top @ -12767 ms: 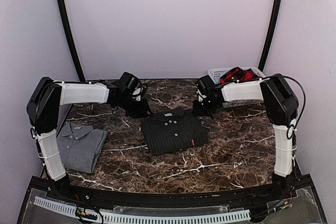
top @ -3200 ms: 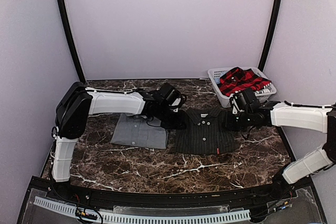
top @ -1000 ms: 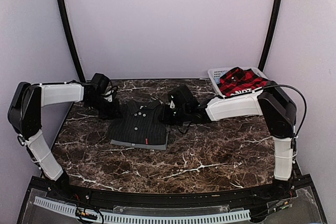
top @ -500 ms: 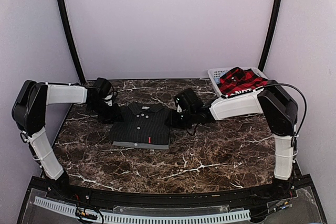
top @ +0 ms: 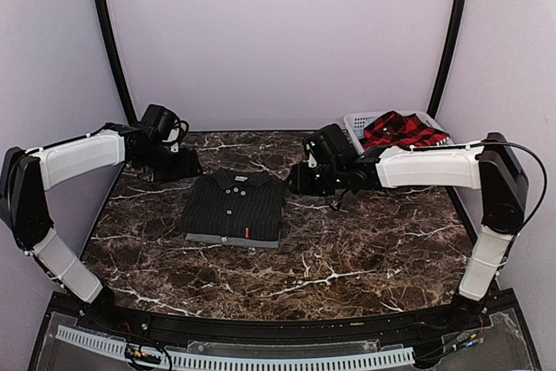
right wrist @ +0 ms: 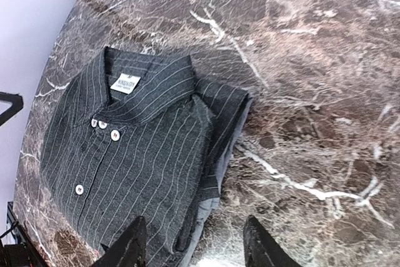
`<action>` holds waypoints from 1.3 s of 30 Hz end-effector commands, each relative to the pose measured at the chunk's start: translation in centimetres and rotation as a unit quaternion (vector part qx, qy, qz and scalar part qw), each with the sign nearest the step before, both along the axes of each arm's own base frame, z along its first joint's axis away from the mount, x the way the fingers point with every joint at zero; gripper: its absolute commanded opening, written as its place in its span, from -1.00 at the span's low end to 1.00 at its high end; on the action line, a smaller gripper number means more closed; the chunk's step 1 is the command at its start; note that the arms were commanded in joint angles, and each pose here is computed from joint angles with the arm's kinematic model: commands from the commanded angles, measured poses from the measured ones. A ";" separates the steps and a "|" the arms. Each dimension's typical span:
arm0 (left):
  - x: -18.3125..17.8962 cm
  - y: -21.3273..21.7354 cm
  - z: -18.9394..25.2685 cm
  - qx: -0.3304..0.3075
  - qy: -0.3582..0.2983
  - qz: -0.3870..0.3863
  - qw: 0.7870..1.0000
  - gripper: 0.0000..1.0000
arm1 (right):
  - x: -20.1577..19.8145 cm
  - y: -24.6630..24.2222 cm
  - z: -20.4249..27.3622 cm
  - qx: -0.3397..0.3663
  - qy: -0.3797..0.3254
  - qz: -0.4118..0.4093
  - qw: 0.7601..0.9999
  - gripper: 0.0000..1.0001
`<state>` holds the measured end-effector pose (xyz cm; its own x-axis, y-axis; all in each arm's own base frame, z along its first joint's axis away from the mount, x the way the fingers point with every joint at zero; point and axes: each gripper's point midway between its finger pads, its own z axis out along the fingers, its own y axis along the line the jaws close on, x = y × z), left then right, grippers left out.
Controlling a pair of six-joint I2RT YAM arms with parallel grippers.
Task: Fold and stack the long sleeve shirts
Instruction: Place the square-folded shirt at the center of the board, then move the square-folded shirt to the corner of the board.
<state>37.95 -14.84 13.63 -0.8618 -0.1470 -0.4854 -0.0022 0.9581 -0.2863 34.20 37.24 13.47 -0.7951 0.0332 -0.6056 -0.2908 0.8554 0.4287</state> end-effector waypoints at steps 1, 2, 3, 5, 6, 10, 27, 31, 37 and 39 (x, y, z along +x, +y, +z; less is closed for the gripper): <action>-2.1 -4.5 3.6 -0.028 -0.032 -0.058 0.997 0.46 | 0.6 -2.6 2.1 -0.027 -0.036 -0.020 0.999 0.07; -3.0 -6.4 3.8 -0.038 -0.028 -0.078 0.996 0.47 | 0.6 -3.0 2.4 -0.032 -0.041 -0.023 0.998 0.15; -3.4 -7.3 3.8 -0.044 -0.026 -0.087 0.995 0.48 | 0.6 -3.4 2.9 -0.036 -0.048 -0.027 0.998 0.25; -4.8 -10.0 3.3 -0.060 -0.011 -0.113 0.992 0.48 | 0.6 -4.4 3.6 -0.043 -0.057 -0.037 0.997 0.45; -5.8 -11.8 3.5 -0.073 -0.009 -0.133 0.988 0.48 | 0.6 -4.9 4.0 -0.046 -0.062 -0.044 0.996 0.53; -8.2 -16.0 2.6 -0.093 0.011 -0.173 0.981 0.49 | 0.3 -7.2 5.4 -0.052 -0.079 -0.069 0.993 0.70; -12.6 -25.8 -3.4 -0.103 0.090 -0.258 0.956 0.48 | -1.8 -11.1 6.4 -0.053 -0.087 -0.097 0.990 0.93; -12.7 -26.1 -4.9 -0.098 0.105 -0.259 0.955 0.48 | -2.0 -11.3 6.1 -0.054 -0.084 -0.097 0.990 0.93; -13.5 -27.0 -5.7 -0.093 0.115 -0.271 0.951 0.48 | -2.3 -11.6 5.8 -0.059 -0.080 -0.097 0.990 0.94; -14.1 -27.4 -5.6 -0.092 0.118 -0.276 0.950 0.48 | -2.4 -11.8 5.8 -0.061 -0.080 -0.099 0.990 0.93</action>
<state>24.83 -40.46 6.24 -0.9245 0.2746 -0.2642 0.3722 0.7995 -0.4715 31.97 26.17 18.35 -0.6900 0.0722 -0.7202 -0.1830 0.9453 0.2702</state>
